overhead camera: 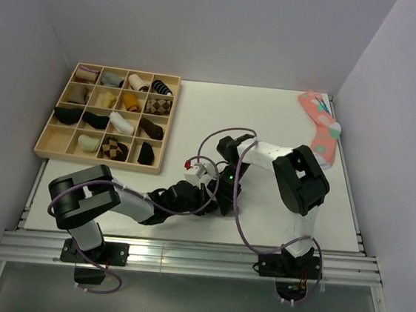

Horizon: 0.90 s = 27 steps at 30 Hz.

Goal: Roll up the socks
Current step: Roll the sock at the center of the board.

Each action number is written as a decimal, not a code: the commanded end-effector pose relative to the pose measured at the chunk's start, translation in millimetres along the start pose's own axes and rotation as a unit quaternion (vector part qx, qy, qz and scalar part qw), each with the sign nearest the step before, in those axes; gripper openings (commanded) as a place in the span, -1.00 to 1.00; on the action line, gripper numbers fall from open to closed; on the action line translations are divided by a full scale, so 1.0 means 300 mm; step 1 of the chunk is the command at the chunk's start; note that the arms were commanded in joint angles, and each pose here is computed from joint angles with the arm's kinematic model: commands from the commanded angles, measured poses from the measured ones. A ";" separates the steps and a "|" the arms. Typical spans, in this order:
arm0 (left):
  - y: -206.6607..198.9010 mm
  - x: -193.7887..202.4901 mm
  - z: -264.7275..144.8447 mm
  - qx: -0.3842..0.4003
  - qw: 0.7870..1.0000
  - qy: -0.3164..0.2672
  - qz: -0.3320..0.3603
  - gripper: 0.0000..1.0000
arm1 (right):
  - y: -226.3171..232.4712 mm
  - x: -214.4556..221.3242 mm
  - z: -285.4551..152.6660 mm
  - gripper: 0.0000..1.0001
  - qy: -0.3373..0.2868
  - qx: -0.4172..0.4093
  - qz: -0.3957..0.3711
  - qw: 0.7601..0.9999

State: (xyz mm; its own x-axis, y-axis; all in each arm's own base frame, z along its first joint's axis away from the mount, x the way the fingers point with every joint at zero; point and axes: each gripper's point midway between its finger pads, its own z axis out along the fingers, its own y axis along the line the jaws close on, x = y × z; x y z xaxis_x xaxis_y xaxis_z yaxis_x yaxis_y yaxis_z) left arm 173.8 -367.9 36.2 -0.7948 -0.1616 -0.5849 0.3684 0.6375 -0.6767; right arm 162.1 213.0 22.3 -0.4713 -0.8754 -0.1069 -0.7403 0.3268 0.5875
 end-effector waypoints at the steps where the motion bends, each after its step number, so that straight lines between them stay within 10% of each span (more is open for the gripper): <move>1: 0.173 0.141 -0.022 -0.101 0.992 0.081 0.005 -0.99 | -0.098 -0.113 -0.089 -0.01 -0.095 0.077 -0.064 0.991; 27: 0.209 0.162 -0.006 -0.142 0.982 0.123 -0.035 -0.99 | -0.009 0.031 -0.258 0.07 -0.221 0.184 -0.216 0.933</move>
State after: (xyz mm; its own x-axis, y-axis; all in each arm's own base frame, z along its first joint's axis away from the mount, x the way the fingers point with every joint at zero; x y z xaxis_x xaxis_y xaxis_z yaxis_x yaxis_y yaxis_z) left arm 183.8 -379.0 32.6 -0.8537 -0.1832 -0.4875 0.2573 0.6655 -0.7006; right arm 192.6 176.8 79.4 -0.2739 -0.7484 -0.6040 -0.9617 0.2045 0.1828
